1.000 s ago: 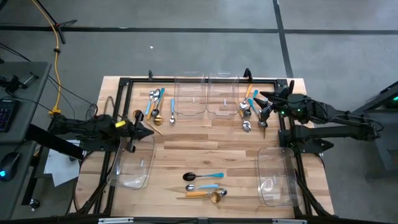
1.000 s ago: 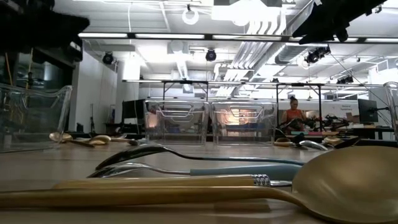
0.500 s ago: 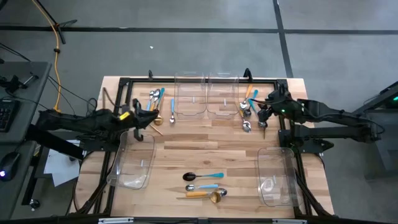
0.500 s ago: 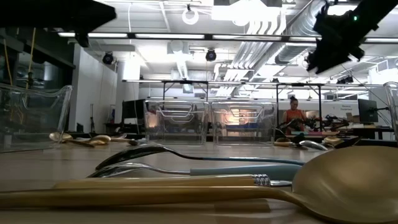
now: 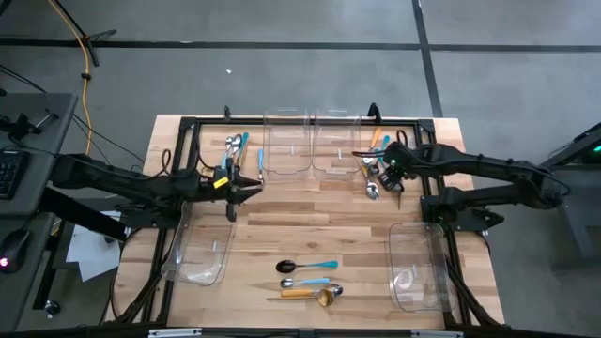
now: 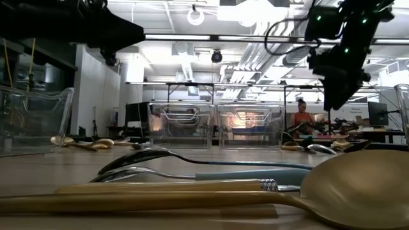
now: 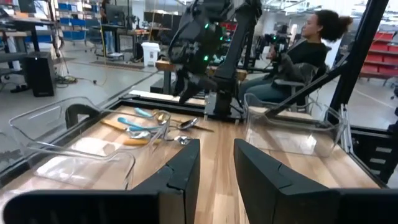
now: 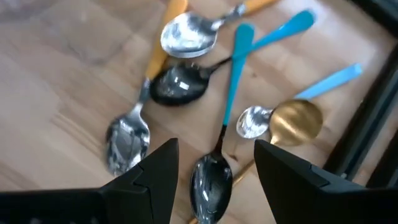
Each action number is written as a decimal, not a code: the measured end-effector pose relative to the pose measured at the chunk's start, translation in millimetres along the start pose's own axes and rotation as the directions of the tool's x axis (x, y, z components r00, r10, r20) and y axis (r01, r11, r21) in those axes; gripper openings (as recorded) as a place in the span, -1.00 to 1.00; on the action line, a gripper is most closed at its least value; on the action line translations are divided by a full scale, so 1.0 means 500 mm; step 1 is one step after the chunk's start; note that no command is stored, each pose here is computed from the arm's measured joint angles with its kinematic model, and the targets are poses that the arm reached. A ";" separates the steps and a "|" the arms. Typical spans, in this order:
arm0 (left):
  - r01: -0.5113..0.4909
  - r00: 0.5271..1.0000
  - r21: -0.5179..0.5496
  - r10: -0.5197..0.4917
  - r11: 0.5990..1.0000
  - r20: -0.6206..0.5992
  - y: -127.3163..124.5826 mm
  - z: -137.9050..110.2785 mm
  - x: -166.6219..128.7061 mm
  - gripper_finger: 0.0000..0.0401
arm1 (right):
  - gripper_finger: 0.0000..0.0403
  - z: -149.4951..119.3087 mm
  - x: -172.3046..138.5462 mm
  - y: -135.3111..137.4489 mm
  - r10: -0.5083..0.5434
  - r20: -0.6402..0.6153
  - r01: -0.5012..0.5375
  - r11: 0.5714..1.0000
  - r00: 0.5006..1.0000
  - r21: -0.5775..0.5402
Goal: Sort silverware by color (type)
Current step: Put the black spoon into the bottom left transparent bin
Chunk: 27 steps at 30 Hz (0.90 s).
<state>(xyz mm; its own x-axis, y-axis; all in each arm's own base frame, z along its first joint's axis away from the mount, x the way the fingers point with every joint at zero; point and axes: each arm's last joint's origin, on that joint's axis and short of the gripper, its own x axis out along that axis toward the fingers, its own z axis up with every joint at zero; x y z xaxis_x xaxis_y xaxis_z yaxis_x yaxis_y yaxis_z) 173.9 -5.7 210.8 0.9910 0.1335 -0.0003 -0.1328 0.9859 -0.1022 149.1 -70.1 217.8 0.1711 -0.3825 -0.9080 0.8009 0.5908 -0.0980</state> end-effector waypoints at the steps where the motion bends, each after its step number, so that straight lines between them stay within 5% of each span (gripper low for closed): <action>1: 0.000 1.000 0.000 0.000 1.000 0.000 0.000 -0.001 0.001 -0.55 | -0.03 -0.001 0.012 0.002 0.007 -0.021 -0.008 1.000 1.000 -0.005; 5: -0.001 1.000 -0.008 0.001 1.000 -0.006 0.000 -0.003 0.003 -0.55 | -0.03 -0.024 0.064 -0.004 0.030 -0.123 -0.030 1.000 0.992 -0.002; 11: 0.004 0.998 0.035 -0.006 0.999 0.060 -0.001 0.011 0.001 -0.55 | -0.03 -0.005 0.072 -0.010 0.069 -0.051 -0.061 0.989 0.996 0.137; 15: 0.003 0.997 0.048 -0.007 0.999 0.070 -0.002 0.013 0.001 -0.55 | -0.03 -0.004 0.082 -0.011 0.007 -0.063 0.005 0.984 0.998 0.179; 27: 0.018 0.997 0.047 -0.022 0.999 0.075 -0.003 0.014 0.001 -0.55 | -0.03 -0.013 0.158 -0.014 -0.039 -0.149 0.062 0.987 0.988 0.150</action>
<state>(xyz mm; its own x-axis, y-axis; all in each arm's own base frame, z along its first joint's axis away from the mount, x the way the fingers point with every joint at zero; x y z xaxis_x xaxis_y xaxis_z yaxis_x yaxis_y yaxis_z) 174.5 -6.2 218.0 0.9899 0.1193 0.0769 -0.1153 0.9918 -0.0549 153.5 -99.7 144.0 0.0525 -0.2954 -0.9539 0.8869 0.4529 -0.0914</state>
